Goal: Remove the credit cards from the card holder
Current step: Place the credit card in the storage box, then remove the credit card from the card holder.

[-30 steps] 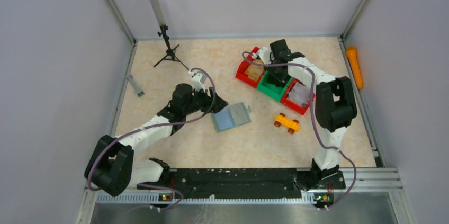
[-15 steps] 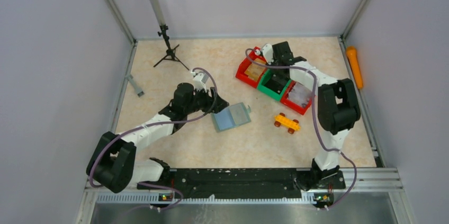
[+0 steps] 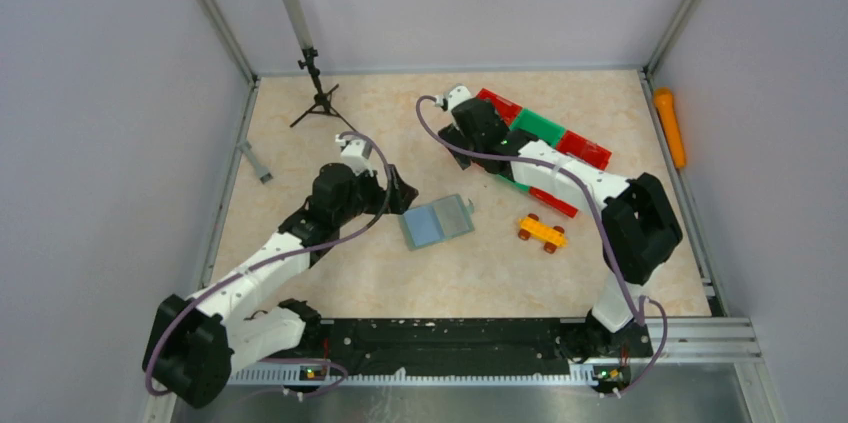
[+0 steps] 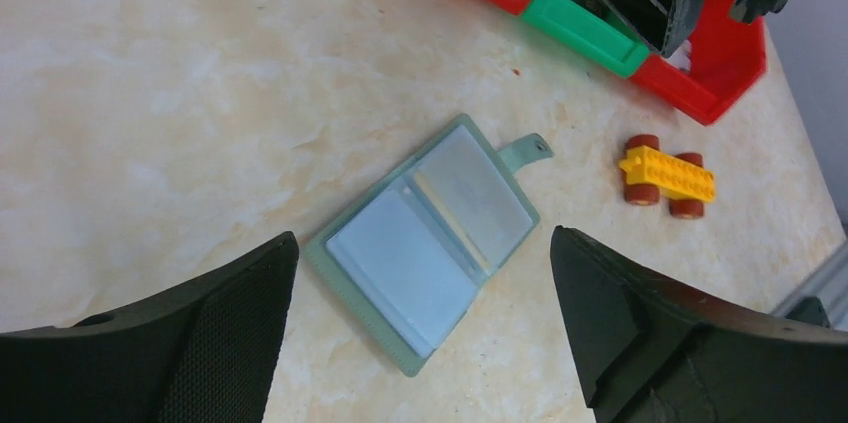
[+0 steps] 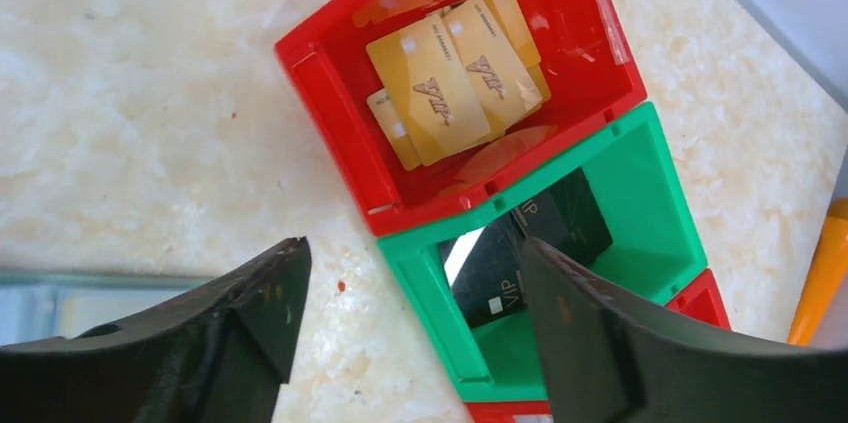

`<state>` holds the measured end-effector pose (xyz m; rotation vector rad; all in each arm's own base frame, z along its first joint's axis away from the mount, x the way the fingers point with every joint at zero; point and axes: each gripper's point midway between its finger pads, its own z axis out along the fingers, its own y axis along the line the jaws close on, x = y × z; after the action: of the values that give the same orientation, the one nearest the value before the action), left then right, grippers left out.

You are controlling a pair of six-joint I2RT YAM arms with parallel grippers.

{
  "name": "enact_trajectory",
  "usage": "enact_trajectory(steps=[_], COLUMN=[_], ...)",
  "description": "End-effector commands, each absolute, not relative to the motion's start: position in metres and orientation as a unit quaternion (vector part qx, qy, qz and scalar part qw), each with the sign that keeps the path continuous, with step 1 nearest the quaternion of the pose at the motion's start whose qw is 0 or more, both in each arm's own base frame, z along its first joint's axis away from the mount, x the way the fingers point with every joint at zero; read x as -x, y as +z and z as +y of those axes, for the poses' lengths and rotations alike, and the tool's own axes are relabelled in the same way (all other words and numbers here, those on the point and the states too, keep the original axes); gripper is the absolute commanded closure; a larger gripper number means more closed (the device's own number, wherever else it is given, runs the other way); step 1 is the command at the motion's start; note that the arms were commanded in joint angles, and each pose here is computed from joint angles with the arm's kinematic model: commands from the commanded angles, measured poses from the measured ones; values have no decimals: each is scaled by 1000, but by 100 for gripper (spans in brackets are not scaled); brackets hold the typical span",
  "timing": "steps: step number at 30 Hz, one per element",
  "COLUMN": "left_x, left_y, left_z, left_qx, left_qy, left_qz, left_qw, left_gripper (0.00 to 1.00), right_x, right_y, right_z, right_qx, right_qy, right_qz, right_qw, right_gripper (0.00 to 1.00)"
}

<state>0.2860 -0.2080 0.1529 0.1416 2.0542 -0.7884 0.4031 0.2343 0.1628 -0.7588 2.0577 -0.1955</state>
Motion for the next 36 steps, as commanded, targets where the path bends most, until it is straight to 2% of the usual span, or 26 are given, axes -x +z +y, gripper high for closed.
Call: enact_trajectory(steps=[1, 4, 6, 10, 16, 22, 27, 33, 36], left_x=[-284, -275, -265, -252, -248, -257, -253, -252, -255], left_y=[138, 131, 129, 111, 98, 85, 62, 50, 47], left_z=[-152, -148, -168, -180, -190, -197, -208, -218, -226], left_qx=[59, 69, 28, 8, 20, 30, 27, 32, 38], left_qy=[-221, -244, -293, -309, -325, -311, -318, -336, -355], left_qz=[850, 845, 839, 865, 879, 900, 915, 917, 913], left_qw=[474, 471, 457, 395, 349, 305, 246, 214, 197], left_gripper=[1, 1, 1, 1, 1, 1, 8, 13, 14], right_x=[-397, -378, -368, -354, -343, -337, -325, -300, -302], right_y=[139, 116, 110, 87, 66, 86, 84, 81, 64], right_z=[220, 240, 248, 262, 267, 268, 275, 289, 276], right_qx=[138, 144, 139, 140, 141, 144, 173, 215, 203], right_qy=[-85, 13, 58, 111, 131, 162, 180, 207, 165], right_qz=[893, 893, 889, 894, 903, 884, 879, 868, 887], right_qw=[420, 427, 433, 411, 385, 415, 406, 397, 382], right_gripper=[13, 2, 1, 19, 31, 30, 32, 34, 42])
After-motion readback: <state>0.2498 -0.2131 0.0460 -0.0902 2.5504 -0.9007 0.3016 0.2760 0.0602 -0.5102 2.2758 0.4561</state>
